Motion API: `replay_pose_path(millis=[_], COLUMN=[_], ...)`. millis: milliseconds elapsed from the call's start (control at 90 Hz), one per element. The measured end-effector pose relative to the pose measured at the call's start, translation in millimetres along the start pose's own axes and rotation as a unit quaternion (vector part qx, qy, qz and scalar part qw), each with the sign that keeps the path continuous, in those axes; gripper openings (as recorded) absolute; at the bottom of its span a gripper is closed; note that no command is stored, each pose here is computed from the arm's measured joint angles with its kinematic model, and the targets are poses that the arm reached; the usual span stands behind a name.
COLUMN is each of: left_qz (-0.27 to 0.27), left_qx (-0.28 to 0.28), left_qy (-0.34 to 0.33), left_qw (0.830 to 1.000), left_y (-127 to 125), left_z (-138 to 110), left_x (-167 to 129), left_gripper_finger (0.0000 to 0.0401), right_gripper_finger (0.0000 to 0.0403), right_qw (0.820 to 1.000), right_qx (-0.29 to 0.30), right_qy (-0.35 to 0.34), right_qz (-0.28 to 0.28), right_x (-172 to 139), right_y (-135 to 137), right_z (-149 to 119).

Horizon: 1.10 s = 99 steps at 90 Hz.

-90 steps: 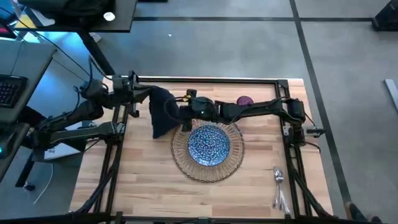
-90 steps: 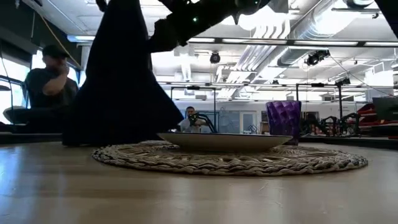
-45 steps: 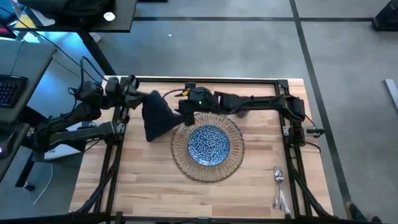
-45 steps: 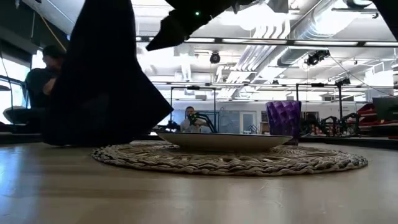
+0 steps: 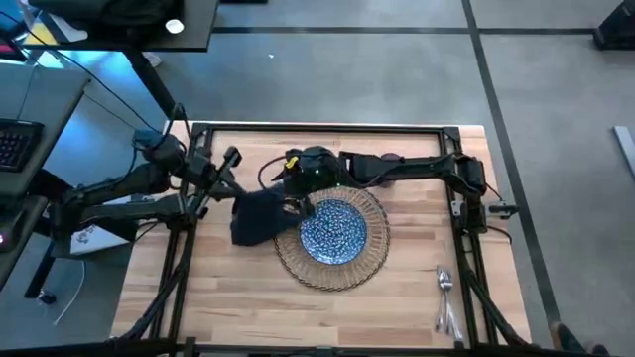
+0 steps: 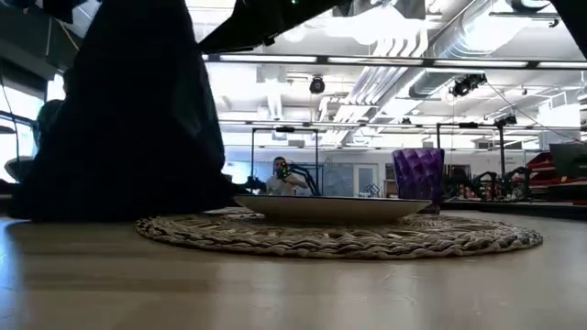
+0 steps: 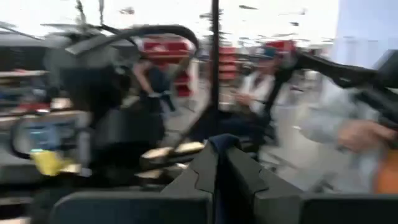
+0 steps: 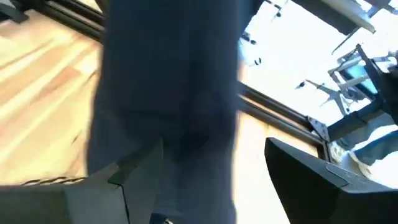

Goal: Set table place
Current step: Fold the blue table napkin

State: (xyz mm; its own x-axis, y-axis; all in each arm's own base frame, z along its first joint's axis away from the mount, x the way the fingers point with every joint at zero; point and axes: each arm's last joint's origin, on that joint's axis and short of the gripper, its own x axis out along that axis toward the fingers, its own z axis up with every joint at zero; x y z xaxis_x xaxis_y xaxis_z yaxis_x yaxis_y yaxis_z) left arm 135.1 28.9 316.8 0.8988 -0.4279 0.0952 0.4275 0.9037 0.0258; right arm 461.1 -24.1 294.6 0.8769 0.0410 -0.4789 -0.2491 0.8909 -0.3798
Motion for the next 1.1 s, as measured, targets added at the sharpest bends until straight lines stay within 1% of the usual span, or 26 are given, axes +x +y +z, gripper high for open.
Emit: replay_pose_path(millis=[78, 133, 244, 356, 478, 600, 733, 844, 967, 1100], left_qz=[0.003, 0.014, 0.032, 0.022, -0.005, 0.003, 0.035, 0.038, 0.049, 0.081], left_qx=[-0.002, -0.003, -0.004, -0.005, -0.018, -0.024, -0.020, -0.007, -0.005, -0.010], left_qy=[0.004, 0.005, 0.007, 0.011, 0.026, 0.042, 0.044, 0.044, 0.045, 0.055], left_qw=[1.000, 1.000, 0.999, 1.000, 0.999, 0.999, 0.998, 0.998, 0.998, 0.995], left_y=[-0.1, 0.6, 1.6, 1.0, -0.3, 0.1, 2.1, 2.3, 3.0, 5.0], left_z=[-1.2, -1.8, -2.4, -3.3, -6.9, -11.1, -11.5, -11.6, -11.8, -14.1], left_x=[0.6, 0.6, 0.5, 0.6, 1.3, 1.1, 1.2, 1.1, 1.1, 0.3], left_gripper_finger=[0.0000, 0.0000, 0.0000, 0.0000, 0.0000, 0.0000, 0.0000, 0.0000, 0.0000, 0.0000], right_gripper_finger=[0.0252, 0.0252, 0.0252, 0.0252, 0.0252, 0.0252, 0.0252, 0.0252, 0.0252, 0.0252], right_qw=[1.000, 1.000, 0.997, 0.994, 0.996, 0.998, 0.995, 0.993, 0.991, 0.989], right_qx=[0.000, 0.003, 0.038, 0.060, 0.043, 0.025, 0.019, 0.024, 0.020, 0.027], right_qy=[0.002, 0.003, 0.009, 0.026, 0.037, -0.009, -0.032, -0.015, -0.005, 0.004], right_qz=[0.004, 0.022, 0.068, 0.091, 0.073, 0.058, 0.095, 0.118, 0.132, 0.142], right_x=[-0.7, -0.4, 4.0, 12.1, 15.2, 15.6, 17.6, 19.9, 20.4, 20.5], right_y=[1.5, 4.6, 10.9, 19.4, 22.6, 20.7, 32.9, 45.5, 56.4, 63.1], right_z=[0.6, 0.0, -5.1, -10.9, -12.0, -2.3, 4.0, 3.5, 5.1, 5.6])
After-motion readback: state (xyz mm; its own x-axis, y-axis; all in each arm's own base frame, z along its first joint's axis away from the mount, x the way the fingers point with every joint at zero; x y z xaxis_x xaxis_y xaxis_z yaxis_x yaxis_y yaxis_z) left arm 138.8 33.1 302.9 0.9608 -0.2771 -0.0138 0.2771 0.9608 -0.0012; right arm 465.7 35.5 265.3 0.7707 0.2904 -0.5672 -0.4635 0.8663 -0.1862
